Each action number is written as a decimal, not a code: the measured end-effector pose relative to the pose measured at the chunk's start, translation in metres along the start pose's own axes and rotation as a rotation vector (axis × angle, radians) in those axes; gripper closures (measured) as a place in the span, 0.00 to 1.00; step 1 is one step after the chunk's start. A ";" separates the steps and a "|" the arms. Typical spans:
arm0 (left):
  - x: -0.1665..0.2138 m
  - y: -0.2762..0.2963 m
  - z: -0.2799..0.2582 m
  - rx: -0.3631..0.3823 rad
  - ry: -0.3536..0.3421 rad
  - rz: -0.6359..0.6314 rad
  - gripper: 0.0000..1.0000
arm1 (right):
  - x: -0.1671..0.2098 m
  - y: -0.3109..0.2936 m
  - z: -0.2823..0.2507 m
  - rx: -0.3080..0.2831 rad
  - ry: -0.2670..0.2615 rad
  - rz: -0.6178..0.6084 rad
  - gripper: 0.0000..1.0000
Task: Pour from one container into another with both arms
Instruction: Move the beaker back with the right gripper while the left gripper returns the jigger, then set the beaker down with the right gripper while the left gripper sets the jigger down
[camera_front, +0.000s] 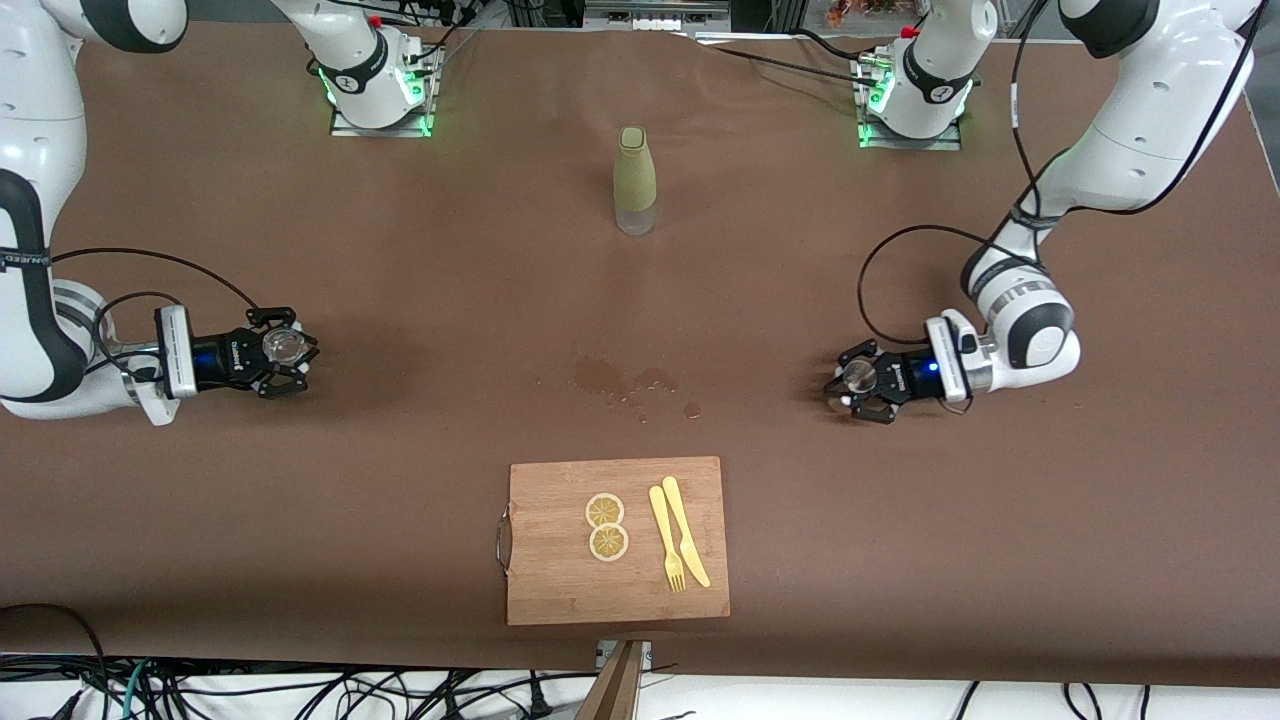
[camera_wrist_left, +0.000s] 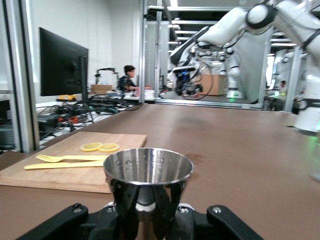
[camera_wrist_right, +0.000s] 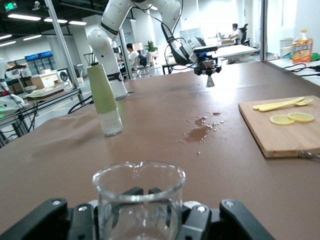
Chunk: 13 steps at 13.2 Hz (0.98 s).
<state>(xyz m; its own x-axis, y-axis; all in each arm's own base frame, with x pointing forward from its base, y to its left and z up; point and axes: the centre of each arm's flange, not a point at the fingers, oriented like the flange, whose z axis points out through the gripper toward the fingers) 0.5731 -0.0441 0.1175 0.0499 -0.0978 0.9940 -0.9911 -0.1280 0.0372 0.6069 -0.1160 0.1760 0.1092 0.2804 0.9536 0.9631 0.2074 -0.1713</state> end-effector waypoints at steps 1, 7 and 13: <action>-0.002 0.003 -0.013 -0.033 -0.003 0.001 0.90 | -0.018 -0.002 -0.005 -0.033 0.011 -0.004 0.88; -0.014 0.019 -0.070 -0.146 -0.030 -0.007 0.90 | -0.089 -0.001 0.035 -0.155 0.042 -0.083 0.88; -0.028 0.031 -0.079 -0.185 -0.036 -0.036 0.90 | -0.094 0.018 0.086 -0.143 0.044 -0.149 0.88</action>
<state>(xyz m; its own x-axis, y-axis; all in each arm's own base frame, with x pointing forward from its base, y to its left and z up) 0.5309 0.0324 0.0990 0.0868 -0.1317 0.9875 -0.9942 0.0515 0.0943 0.5926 -0.0577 0.0624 -0.0290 0.2144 0.9763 0.9942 0.1072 0.0060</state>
